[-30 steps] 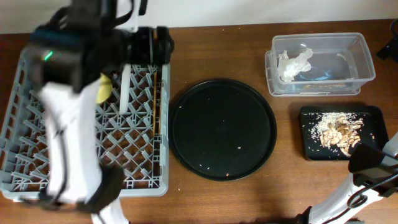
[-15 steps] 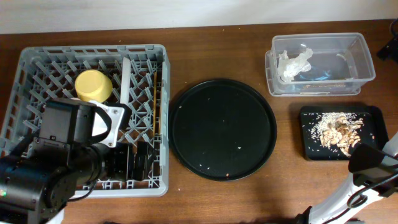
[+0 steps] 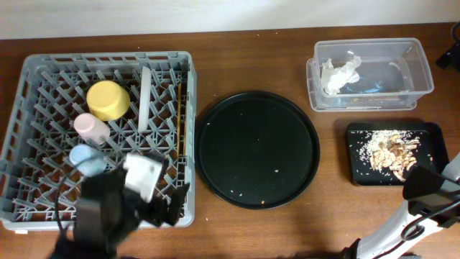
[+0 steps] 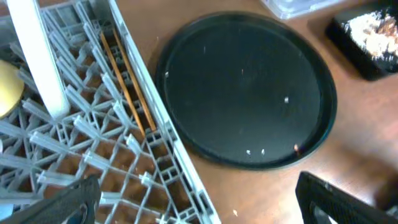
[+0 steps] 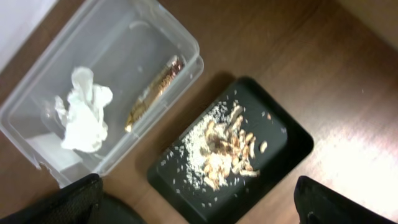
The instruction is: Sort waste into correct bins and load items into the dishwasher rack
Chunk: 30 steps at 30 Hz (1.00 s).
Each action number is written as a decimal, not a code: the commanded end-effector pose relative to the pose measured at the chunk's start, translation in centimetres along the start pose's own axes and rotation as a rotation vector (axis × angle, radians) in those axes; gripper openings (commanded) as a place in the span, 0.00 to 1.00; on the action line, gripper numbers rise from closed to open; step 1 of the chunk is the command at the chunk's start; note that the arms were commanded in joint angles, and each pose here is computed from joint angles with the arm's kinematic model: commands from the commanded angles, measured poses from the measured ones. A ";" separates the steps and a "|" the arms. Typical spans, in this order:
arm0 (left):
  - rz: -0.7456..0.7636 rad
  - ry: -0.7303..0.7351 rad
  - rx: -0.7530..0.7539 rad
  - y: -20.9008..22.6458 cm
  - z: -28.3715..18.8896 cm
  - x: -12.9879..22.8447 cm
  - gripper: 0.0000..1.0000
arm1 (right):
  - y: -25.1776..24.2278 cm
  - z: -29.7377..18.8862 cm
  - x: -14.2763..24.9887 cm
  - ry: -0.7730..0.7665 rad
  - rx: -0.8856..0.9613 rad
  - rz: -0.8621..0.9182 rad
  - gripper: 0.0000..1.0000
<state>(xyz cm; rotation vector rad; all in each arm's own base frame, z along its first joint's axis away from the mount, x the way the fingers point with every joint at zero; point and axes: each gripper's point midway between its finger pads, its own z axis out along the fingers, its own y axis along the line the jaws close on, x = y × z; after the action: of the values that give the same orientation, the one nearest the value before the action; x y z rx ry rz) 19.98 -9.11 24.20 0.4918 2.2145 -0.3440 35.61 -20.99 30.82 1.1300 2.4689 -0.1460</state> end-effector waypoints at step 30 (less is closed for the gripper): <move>-0.007 -0.578 -0.524 11.3 4.6 6.2 1.00 | -0.3 -0.4 -0.1 -0.011 0.009 0.007 0.99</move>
<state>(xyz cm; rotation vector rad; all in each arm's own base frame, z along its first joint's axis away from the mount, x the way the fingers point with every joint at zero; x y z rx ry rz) 24.60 0.42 15.81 0.0727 1.6474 0.0781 35.63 -20.98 30.79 1.1305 2.4696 -0.1443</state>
